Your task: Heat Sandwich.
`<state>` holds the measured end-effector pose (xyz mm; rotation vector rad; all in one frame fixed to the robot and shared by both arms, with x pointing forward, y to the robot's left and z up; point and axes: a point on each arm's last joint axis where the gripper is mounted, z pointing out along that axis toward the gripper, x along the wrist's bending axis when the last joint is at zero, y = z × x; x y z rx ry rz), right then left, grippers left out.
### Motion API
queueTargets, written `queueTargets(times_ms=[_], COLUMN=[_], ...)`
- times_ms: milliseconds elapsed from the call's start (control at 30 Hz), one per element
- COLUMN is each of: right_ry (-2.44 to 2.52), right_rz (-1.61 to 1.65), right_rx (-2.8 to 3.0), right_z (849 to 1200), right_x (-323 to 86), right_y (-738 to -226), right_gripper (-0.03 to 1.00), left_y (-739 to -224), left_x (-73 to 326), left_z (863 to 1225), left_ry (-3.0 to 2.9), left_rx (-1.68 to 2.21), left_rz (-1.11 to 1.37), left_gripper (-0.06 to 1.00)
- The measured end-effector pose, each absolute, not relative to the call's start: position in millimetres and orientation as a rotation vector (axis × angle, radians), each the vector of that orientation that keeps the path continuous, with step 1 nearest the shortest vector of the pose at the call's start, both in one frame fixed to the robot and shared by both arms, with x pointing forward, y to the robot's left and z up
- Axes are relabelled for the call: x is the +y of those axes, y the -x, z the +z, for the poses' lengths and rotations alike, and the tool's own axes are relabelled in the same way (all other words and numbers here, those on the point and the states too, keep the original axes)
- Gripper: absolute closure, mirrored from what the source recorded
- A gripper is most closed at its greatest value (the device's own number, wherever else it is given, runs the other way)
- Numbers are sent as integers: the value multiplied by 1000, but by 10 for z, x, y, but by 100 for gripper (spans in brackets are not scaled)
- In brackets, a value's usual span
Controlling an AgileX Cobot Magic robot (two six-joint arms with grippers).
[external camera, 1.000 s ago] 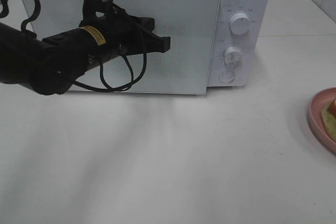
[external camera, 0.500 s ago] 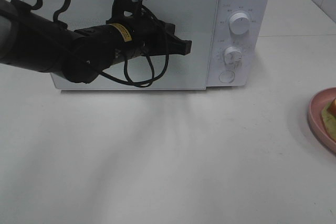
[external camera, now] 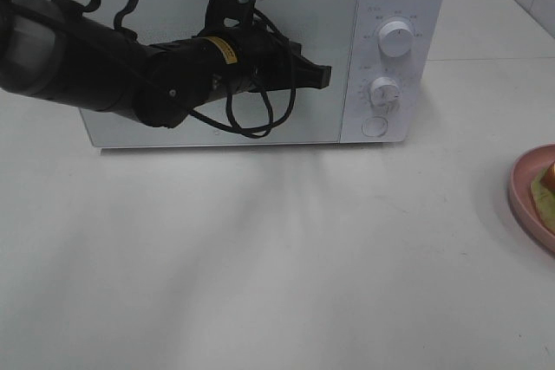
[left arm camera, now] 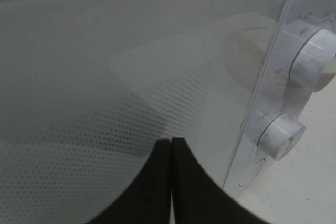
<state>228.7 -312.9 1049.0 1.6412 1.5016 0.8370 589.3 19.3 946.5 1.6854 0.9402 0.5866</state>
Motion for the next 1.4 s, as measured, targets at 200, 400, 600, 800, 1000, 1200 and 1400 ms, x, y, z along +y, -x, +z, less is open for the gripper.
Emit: queueTargets(times_ms=[200, 400, 600, 800, 1000, 1200, 1400], right_ry=[-1641, -1641, -1641, -1641, -1641, -1641, -1641], right_rz=[837, 837, 837, 837, 837, 837, 837], right_rx=[1502, 1502, 1502, 1502, 1502, 1502, 1502], right_z=[10490, 10490, 10490, 10490, 10490, 10490, 10490], right_x=[-3129, -3129, -3129, -3129, -3129, -3129, -3129], right_y=[-2287, -2287, -2287, -2287, -2287, -2287, -2287], right_gripper=[20, 20, 20, 20, 20, 20, 20], left_y=[-5883, -5848, -5781, -5505, -5177, -5000, -4815], left_x=[182, 210, 333, 500, 597, 695, 796], left_z=[9465, 9498, 9557, 9643, 9637, 9670, 9762], left_ry=[-1682, -1665, -1628, -1620, -1678, -1746, -1899], left_rx=[945, 958, 987, 999, 987, 1020, 1112], left_rz=[582, 581, 591, 583, 546, 495, 369], left_gripper=[94, 94, 94, 94, 94, 91, 10])
